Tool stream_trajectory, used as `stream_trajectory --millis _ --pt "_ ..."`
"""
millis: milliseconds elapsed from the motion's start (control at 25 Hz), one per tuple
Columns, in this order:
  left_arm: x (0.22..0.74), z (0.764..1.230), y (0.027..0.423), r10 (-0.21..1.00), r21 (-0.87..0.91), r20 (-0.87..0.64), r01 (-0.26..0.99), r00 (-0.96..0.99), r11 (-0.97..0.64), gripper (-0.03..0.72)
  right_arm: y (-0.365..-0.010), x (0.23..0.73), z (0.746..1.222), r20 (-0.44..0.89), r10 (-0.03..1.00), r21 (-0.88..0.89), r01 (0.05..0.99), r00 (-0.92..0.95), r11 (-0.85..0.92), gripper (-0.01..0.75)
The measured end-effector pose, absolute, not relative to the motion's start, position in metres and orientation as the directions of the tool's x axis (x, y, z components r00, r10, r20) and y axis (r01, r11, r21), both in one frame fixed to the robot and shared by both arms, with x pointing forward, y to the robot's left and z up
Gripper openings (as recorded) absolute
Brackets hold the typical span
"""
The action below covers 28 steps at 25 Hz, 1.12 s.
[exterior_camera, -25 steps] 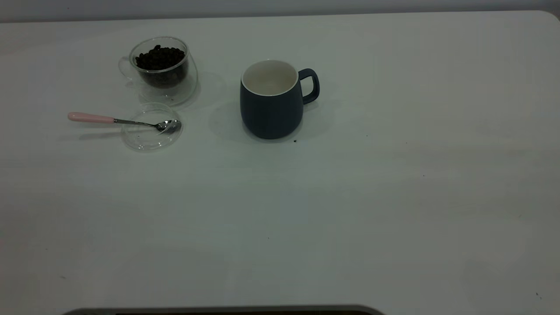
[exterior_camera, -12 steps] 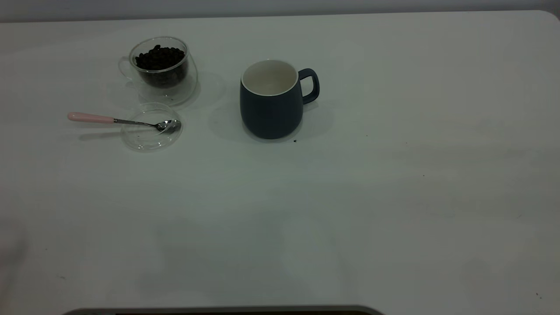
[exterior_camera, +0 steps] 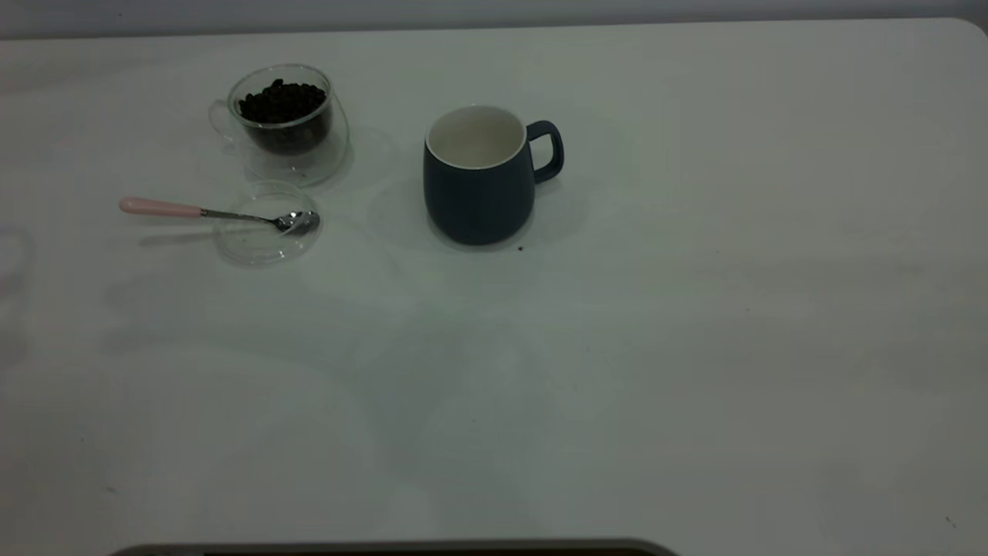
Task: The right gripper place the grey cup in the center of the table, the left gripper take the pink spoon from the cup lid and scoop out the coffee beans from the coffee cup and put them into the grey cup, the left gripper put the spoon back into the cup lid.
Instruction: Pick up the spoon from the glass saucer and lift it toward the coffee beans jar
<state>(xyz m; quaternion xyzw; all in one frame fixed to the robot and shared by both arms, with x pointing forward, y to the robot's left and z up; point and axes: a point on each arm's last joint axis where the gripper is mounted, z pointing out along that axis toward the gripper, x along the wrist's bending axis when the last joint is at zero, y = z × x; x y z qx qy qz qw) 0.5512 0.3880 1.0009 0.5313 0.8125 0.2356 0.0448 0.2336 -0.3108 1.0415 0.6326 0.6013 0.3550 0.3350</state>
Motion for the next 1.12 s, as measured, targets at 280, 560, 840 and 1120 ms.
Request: stream_trajectory --millis 280,560,840,1120 --pt "0.590 0.969 0.407 0.961 0.342 -0.026 0.901 -0.277 0.269 0.211 -0.311 0.234 1.041 0.046 0.999 0.851 0.523 0.025 -0.052 0.391" --pt "0.620 0.919 0.440 0.918 0.251 -0.363 0.931 -0.161 0.263 0.211 -0.311 0.234 1.041 0.046 0.999 0.851 0.523 0.025 -0.052 0.391" --pt "0.641 0.858 0.433 0.790 0.273 -0.612 0.926 -0.041 0.260 0.213 -0.311 0.234 1.041 0.046 0.999 0.851 0.523 0.025 -0.052 0.389" --pt "0.642 0.839 0.433 0.809 0.320 -0.587 0.926 0.030 0.198 0.328 -0.311 0.234 1.041 0.045 0.999 0.851 0.523 0.024 -0.051 0.379"
